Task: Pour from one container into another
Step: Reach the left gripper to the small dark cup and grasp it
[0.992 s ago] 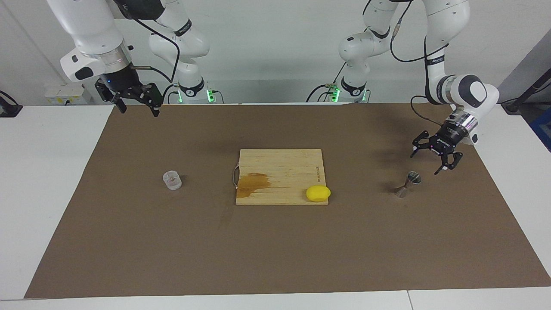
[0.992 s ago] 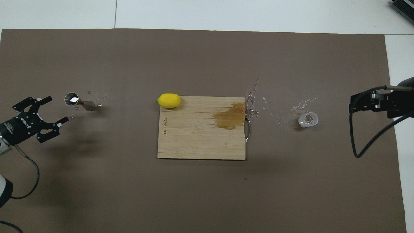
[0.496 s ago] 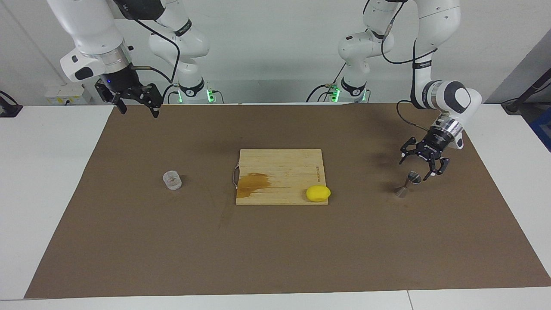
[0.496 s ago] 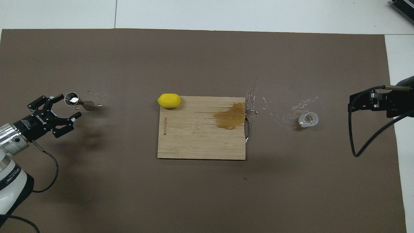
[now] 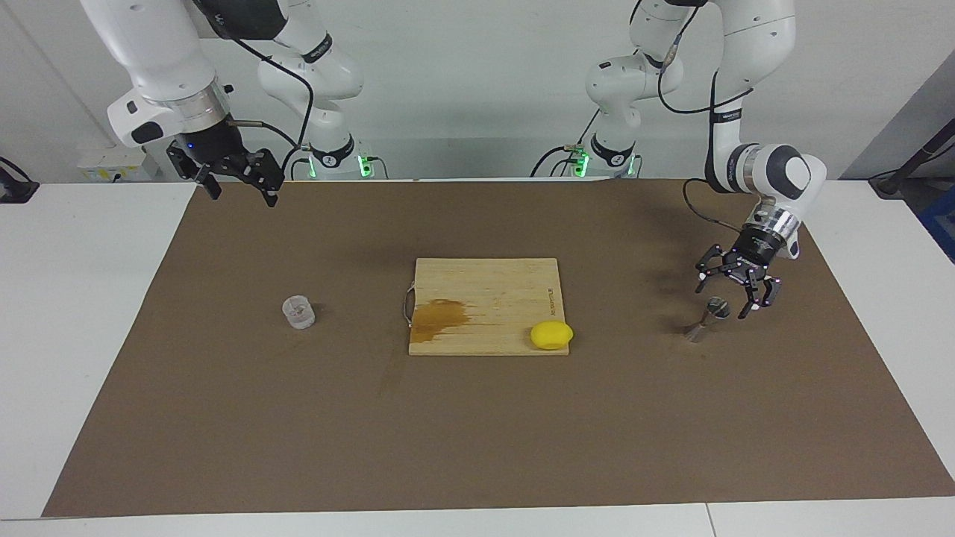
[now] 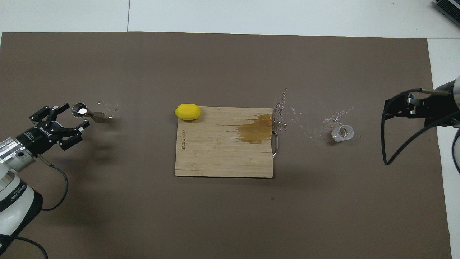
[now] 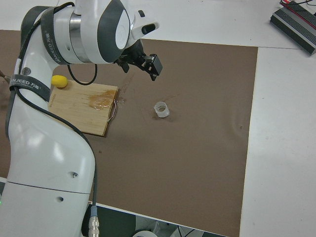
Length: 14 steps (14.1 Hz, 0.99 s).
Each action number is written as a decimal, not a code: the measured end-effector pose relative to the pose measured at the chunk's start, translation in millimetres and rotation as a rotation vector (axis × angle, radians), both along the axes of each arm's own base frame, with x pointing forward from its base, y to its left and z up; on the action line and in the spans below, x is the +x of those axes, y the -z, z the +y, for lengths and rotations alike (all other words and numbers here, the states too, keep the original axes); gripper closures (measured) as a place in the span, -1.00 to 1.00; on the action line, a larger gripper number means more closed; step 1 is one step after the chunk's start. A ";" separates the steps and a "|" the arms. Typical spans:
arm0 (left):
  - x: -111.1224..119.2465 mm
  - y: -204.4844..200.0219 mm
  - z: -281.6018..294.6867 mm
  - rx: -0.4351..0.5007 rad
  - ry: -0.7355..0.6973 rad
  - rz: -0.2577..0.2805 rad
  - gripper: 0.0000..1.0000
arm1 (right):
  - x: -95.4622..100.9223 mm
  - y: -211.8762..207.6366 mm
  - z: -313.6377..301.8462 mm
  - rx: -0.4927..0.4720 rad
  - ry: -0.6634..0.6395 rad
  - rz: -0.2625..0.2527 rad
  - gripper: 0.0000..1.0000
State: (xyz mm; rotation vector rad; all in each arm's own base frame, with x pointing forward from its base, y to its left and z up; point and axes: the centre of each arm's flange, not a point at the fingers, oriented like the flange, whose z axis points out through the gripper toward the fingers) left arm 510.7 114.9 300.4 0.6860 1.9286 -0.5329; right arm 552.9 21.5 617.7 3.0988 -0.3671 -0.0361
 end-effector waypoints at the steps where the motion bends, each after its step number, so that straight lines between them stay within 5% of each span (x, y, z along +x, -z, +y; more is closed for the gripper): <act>1: 0.4 -0.1 -1.3 -0.002 0.000 0.000 -0.99 | 1.4 2.9 0.1 0.000 0.017 0.005 -1.00; 14: 2.9 1.3 -10.0 -0.006 -0.019 0.003 -0.64 | 0.9 11.2 1.8 -0.001 0.020 0.022 -1.00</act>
